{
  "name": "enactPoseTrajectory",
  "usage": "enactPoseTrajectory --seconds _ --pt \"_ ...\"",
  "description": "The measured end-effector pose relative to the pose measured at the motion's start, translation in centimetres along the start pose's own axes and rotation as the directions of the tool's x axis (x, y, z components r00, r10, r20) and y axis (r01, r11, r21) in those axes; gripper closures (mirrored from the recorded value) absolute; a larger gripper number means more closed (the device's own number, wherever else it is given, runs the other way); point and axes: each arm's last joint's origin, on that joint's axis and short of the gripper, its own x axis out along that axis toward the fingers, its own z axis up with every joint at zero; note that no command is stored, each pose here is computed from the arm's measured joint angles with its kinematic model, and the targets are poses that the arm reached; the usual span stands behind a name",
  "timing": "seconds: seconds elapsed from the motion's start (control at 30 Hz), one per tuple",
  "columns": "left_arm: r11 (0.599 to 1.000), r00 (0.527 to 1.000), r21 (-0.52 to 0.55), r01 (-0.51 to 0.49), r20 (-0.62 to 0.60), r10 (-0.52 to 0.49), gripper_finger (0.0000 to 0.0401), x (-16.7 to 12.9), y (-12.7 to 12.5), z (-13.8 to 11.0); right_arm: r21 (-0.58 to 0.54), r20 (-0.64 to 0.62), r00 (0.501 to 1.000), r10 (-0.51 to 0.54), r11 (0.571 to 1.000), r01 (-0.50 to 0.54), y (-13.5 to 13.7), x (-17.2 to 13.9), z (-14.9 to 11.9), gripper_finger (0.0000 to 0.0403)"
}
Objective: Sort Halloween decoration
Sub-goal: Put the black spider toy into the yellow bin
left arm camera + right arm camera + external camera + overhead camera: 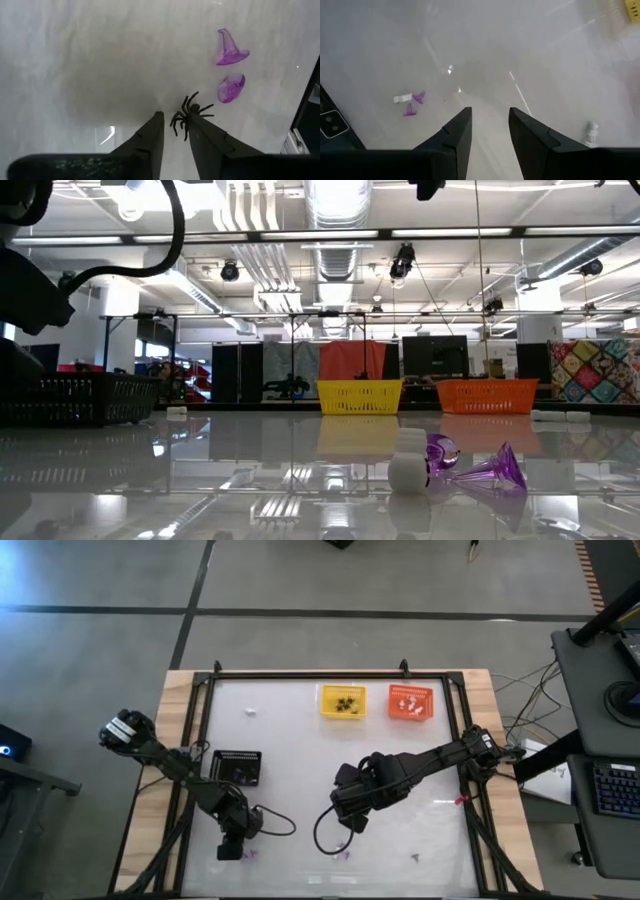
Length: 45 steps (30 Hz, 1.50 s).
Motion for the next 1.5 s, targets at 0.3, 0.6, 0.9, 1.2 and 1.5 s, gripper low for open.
enactPoseTrajectory --seconds 0.3,0.6,0.9,1.2,1.5 --pt "0.998 0.999 0.048 0.043 -0.020 -0.042 0.0395 0.2 -0.2 0.0 -0.001 0.008 1.000 -0.007 1.000 0.007 0.0 0.0 0.0 0.0280" --pt "0.992 0.996 0.095 0.085 -0.035 -0.082 0.0401 -0.3 -0.4 -0.2 -0.001 0.018 1.000 -0.017 1.000 0.017 -0.1 0.0 0.1 0.0280" --pt "0.983 0.985 0.078 0.169 0.011 -0.170 0.0401 -2.7 -1.0 -0.7 -0.018 0.020 1.000 -0.019 1.000 0.019 -0.1 0.0 0.1 0.0280" --pt "0.979 0.967 0.061 0.195 0.154 -0.202 0.0401 -5.6 -0.6 -0.4 -0.042 0.035 0.999 -0.039 0.998 0.040 -0.2 0.0 0.1 0.0280" --pt "0.988 0.908 0.032 0.151 0.390 -0.151 0.0401 -9.4 3.3 2.0 0.022 0.113 0.989 -0.091 0.996 0.089 -0.8 -0.9 0.1 0.0280"
